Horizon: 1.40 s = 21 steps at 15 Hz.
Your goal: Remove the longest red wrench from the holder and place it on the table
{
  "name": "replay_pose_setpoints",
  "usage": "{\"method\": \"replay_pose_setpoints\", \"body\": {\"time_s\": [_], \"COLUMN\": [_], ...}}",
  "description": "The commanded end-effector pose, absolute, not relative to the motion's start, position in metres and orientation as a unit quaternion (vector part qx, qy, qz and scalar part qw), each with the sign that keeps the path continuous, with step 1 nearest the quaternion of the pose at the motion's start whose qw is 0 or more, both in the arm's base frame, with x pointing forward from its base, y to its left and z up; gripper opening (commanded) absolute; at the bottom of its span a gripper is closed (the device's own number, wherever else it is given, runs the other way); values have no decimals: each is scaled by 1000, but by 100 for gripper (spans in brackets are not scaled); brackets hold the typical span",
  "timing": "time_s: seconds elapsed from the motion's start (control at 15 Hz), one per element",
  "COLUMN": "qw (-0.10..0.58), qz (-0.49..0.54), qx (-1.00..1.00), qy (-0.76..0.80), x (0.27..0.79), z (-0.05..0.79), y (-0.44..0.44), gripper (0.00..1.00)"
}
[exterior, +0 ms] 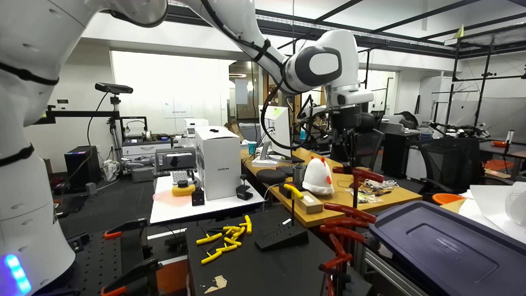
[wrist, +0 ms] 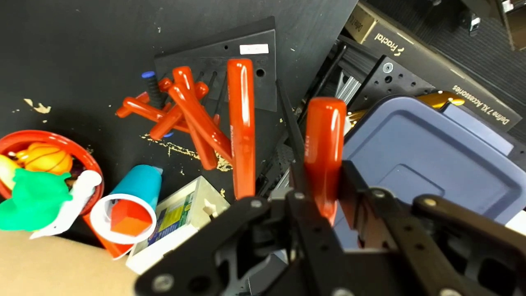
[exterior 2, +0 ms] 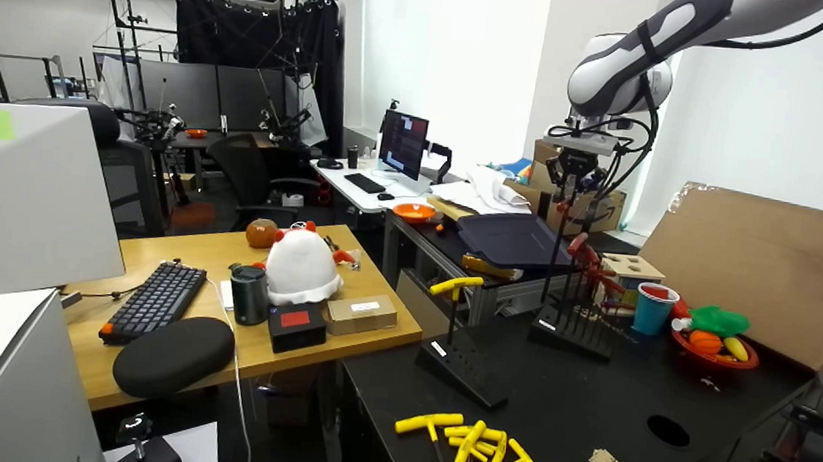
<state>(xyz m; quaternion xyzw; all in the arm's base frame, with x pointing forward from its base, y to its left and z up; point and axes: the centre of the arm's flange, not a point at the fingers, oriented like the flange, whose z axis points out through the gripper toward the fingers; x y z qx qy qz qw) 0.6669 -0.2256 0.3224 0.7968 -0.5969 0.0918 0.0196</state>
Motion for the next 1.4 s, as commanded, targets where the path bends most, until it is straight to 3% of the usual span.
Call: {"method": "replay_pose_setpoints", "body": {"time_s": [0.0, 1.33], "qw": [18, -7], "qz": [100, 49], "qx": [808, 905], "qy": [-581, -422], "x": [651, 636], "z": [351, 351], "y": [-213, -163], "gripper": [6, 6]}}
